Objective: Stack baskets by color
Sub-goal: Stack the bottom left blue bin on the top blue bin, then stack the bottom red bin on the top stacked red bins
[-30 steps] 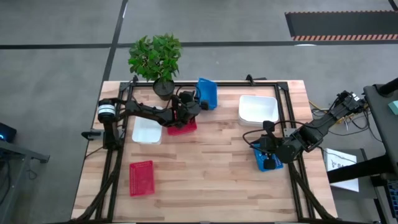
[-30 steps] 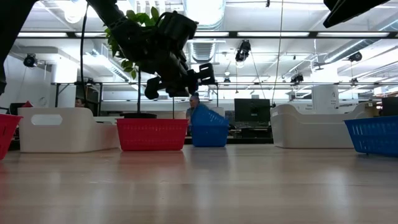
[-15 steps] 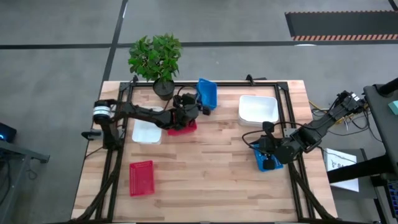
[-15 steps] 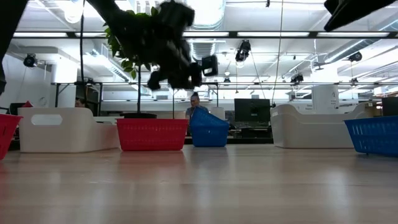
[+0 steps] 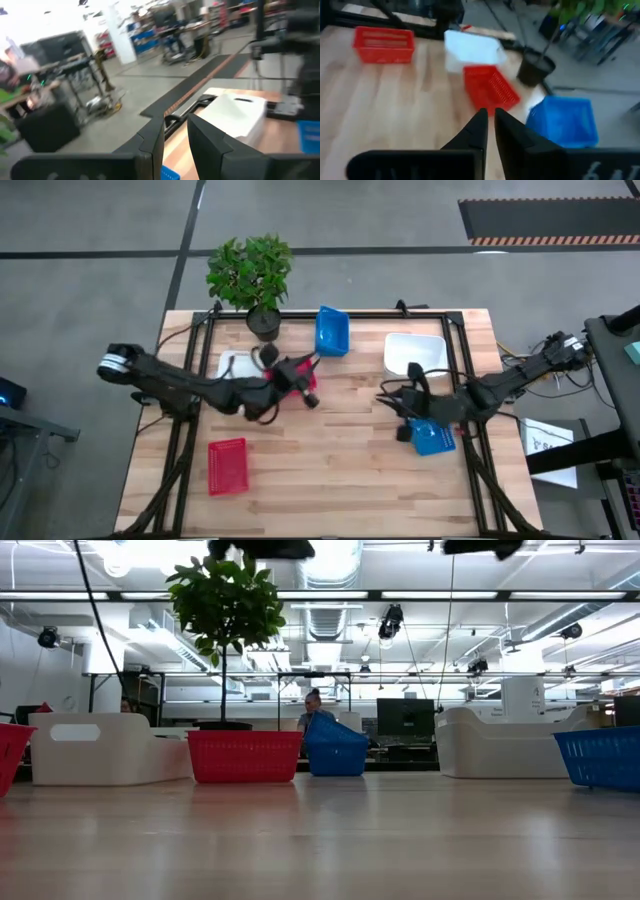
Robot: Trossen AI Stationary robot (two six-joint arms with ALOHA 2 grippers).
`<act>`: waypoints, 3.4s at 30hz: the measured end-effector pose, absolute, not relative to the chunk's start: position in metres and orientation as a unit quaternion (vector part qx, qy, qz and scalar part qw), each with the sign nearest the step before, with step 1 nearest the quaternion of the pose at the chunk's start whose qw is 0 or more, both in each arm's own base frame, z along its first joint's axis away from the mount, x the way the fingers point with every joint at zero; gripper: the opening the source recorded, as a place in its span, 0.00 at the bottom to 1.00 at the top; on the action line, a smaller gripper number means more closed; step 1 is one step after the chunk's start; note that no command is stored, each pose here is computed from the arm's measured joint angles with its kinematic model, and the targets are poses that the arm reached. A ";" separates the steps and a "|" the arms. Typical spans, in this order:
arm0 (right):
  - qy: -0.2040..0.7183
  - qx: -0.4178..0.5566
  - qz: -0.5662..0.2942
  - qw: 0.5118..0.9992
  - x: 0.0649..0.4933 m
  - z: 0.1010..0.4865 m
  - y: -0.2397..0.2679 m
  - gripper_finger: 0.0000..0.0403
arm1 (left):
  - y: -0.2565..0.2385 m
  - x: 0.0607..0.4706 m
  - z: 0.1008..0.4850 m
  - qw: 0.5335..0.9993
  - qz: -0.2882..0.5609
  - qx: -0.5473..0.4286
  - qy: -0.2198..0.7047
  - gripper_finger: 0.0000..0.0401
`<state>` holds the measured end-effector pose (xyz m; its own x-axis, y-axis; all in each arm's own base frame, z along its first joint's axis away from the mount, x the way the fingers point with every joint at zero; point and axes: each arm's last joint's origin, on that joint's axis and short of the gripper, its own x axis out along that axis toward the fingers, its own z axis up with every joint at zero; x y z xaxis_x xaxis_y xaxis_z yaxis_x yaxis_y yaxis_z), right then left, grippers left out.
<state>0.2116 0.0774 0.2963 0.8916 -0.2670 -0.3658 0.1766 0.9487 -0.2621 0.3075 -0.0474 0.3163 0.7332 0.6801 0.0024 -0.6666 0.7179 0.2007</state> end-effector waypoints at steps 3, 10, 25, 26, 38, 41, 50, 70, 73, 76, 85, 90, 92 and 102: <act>0.189 -0.133 -0.087 0.969 0.235 0.296 0.062 0.03 | -0.062 0.291 0.319 0.934 0.336 0.117 0.035 0.17; 0.143 -0.133 -0.065 0.978 0.287 0.293 -0.008 0.02 | -0.070 0.268 0.314 0.940 0.312 0.133 0.037 0.17; 0.232 -0.055 -0.196 0.951 0.374 0.252 -0.159 0.02 | -0.050 0.214 0.311 0.929 0.325 0.172 0.034 0.17; 0.248 -0.048 -0.197 0.947 0.379 0.246 -0.165 0.02 | -0.049 0.211 0.310 0.930 0.325 0.170 0.032 0.17; 0.352 0.006 -0.213 0.911 0.403 0.205 -0.201 0.02 | -0.042 0.192 0.298 0.930 0.327 0.163 0.023 0.17; 0.354 0.005 -0.212 0.911 0.405 0.203 -0.202 0.02 | -0.042 0.191 0.297 0.930 0.328 0.164 0.024 0.17; 0.327 -0.020 -0.183 0.927 0.387 0.261 -0.162 0.02 | -0.042 0.192 0.295 0.931 0.327 0.159 0.025 0.17; 0.275 0.043 0.094 0.956 0.253 0.255 0.018 0.02 | -0.058 0.227 0.253 0.962 0.251 0.082 0.069 0.17; 0.271 0.035 0.106 0.956 0.243 0.247 0.025 0.02 | -0.064 0.238 0.251 0.977 0.177 0.065 0.102 0.16; 0.258 0.022 0.109 0.960 0.236 0.245 0.025 0.02 | -0.070 0.249 0.253 0.979 0.109 0.005 0.170 0.12; 0.175 -0.085 0.110 0.975 0.223 0.279 0.022 0.02 | -0.086 0.266 0.291 0.850 0.201 -0.157 0.461 0.01; 0.139 -0.145 0.116 0.973 0.209 0.299 0.021 0.02 | -0.084 0.269 0.316 0.773 0.214 -0.153 0.577 0.01; 0.128 -0.159 0.117 0.972 0.203 0.302 0.021 0.02 | -0.083 0.271 0.325 0.748 0.212 -0.212 0.592 0.01; 0.154 -0.186 0.126 0.962 0.184 0.289 0.019 0.02 | -0.120 0.258 0.325 0.593 0.293 -0.446 0.603 0.01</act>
